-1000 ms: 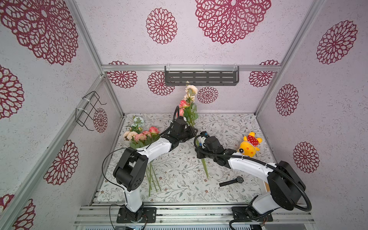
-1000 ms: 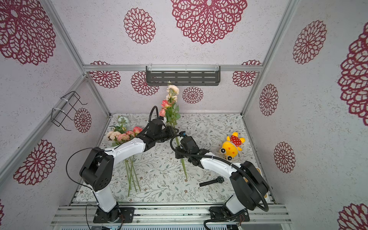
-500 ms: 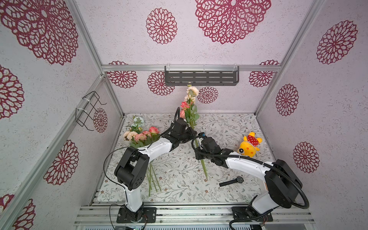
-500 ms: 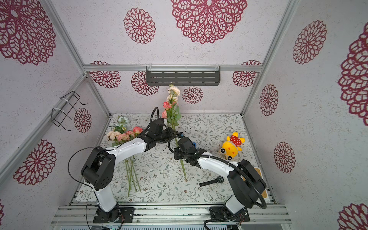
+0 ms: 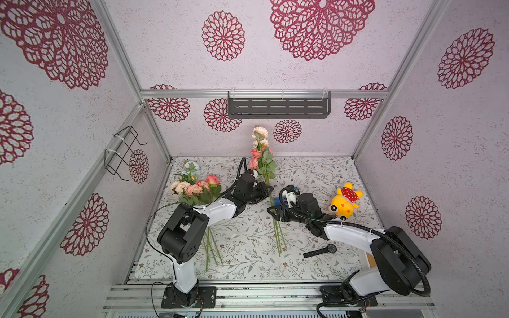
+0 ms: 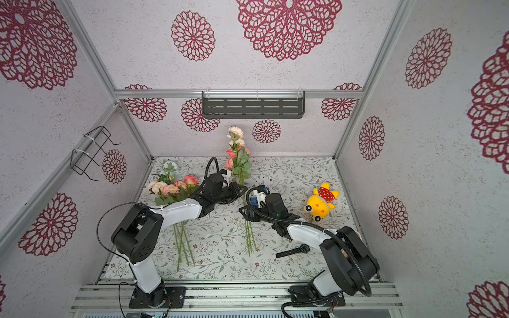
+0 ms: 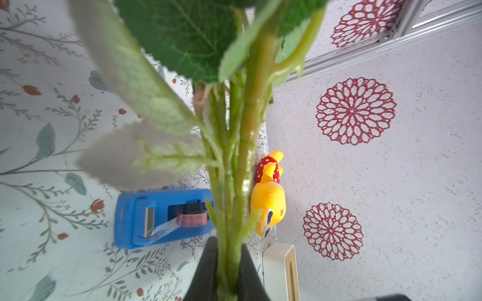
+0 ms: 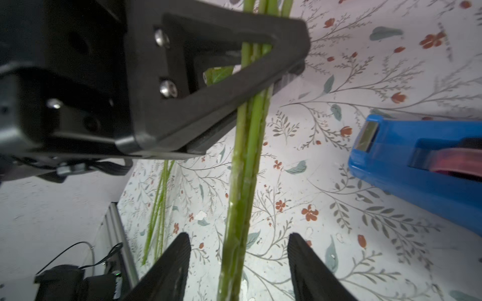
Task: Wrap bouquets with tape
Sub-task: Wrap the tape around the bouquet.
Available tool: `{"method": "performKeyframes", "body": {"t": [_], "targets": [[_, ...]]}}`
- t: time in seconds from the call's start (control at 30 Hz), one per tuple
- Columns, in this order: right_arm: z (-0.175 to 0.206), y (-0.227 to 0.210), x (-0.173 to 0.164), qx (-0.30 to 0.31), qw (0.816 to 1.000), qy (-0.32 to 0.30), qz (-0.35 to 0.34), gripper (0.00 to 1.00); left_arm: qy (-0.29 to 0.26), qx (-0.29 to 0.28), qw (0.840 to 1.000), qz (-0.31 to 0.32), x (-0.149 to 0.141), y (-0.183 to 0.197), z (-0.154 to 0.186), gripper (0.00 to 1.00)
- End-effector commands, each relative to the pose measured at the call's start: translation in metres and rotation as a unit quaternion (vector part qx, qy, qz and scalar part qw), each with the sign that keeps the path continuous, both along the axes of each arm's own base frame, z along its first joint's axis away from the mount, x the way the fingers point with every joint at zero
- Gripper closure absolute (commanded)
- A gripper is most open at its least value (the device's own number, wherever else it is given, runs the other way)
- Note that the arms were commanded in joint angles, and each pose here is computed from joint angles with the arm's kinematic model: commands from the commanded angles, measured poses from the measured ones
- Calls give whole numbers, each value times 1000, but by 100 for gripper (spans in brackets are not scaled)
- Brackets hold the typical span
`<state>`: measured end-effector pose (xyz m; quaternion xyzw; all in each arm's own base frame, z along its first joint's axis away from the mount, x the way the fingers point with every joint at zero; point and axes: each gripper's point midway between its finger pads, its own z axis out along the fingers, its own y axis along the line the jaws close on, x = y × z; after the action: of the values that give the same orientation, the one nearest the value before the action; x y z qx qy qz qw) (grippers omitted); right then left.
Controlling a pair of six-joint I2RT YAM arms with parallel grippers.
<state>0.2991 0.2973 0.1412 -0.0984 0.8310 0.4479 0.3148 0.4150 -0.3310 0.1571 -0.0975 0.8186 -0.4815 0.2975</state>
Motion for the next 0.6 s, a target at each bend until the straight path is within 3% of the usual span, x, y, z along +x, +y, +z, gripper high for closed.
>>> {"method": "performKeyframes", "body": {"t": [0.0, 0.1, 0.23, 0.3, 0.43, 0.57], "targets": [[35, 19, -7, 102, 993, -11, 52, 47, -132, -83, 988, -1, 1, -2, 96, 100], [33, 18, -6, 118, 992, -2, 53, 63, -154, -112, 982, 1, -2, 1, 110, 100], [33, 18, -2, 113, 992, -5, 48, 100, -168, -139, 976, -10, -6, -1, 117, 100], [32, 14, 1, 95, 995, -10, 34, 100, -166, -137, 976, -12, -5, -2, 115, 100], [20, 9, 6, -29, 999, -37, 2, 100, -147, -109, 983, -3, -3, 0, 102, 73], [18, 7, 7, -102, 993, -53, -17, 100, -114, -62, 991, 16, 1, 7, 82, 64]]}}
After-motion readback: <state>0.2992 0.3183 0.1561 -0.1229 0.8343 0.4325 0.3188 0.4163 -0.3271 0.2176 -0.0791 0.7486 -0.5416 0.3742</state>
